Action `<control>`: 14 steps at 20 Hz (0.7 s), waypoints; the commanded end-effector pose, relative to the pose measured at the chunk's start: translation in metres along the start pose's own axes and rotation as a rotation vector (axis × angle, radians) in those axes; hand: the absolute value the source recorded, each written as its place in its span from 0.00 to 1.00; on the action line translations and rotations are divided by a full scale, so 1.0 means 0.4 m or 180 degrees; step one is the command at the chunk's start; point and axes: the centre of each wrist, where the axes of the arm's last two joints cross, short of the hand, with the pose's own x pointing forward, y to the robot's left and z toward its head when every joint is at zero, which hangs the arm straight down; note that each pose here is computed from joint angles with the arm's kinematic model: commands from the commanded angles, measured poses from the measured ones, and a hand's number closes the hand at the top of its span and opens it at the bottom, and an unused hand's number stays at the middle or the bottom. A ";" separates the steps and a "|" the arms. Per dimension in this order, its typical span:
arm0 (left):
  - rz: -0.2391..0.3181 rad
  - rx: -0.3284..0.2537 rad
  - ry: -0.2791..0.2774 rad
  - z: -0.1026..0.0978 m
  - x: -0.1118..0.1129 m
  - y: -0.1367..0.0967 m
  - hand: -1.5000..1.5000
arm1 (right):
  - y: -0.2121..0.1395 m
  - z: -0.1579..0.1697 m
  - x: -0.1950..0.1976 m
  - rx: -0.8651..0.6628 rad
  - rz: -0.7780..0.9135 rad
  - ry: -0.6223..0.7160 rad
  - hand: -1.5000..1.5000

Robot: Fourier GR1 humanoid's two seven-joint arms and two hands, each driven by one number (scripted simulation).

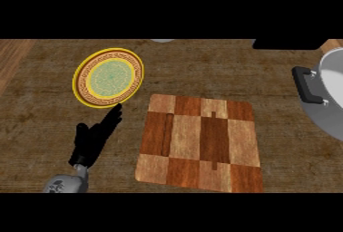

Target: Pick the pear from the cutting board and place it in the pot

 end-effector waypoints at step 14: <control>-0.0021 -0.0027 0.0021 -0.010 0.028 0.045 0.50 | 0.172 -0.331 0.171 0.0818 0.0731 -0.0224 1.00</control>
